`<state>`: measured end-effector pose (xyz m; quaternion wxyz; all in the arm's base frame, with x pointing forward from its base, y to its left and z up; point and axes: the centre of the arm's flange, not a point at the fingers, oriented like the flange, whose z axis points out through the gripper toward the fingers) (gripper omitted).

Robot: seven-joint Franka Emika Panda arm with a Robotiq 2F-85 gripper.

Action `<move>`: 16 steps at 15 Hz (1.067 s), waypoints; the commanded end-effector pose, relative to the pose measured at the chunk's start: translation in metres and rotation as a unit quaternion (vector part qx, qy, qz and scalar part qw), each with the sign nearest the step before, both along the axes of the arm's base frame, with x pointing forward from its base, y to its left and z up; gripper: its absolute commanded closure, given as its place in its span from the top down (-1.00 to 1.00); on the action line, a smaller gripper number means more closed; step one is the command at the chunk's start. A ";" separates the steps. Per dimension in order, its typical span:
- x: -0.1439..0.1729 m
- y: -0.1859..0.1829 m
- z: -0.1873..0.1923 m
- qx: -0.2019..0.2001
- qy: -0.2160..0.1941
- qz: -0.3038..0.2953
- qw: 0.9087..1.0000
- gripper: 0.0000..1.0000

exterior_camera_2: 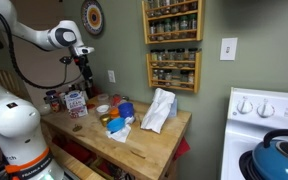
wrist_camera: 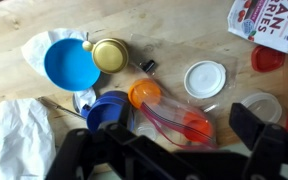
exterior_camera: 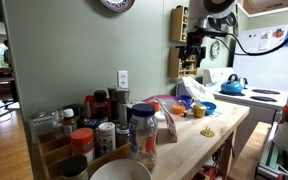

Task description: Put the black clip on the cereal bag

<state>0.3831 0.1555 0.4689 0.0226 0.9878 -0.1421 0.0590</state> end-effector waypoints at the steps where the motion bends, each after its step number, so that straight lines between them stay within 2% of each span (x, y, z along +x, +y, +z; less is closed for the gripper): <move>1: 0.005 0.002 -0.004 0.003 0.004 -0.009 1.000 1.00; 3: 0.017 -0.002 -0.031 0.004 0.022 -0.043 0.999 1.00; 6: 0.023 -0.008 -0.070 0.030 0.048 -0.090 0.994 1.00; 9: 0.030 -0.013 -0.102 0.060 0.040 -0.126 0.989 1.00; 13: 0.034 -0.040 -0.143 0.089 0.033 -0.176 0.980 1.00; 14: 0.037 -0.033 -0.121 0.071 0.035 -0.153 0.985 1.00; 16: 0.038 -0.042 -0.135 0.076 0.036 -0.166 0.982 1.00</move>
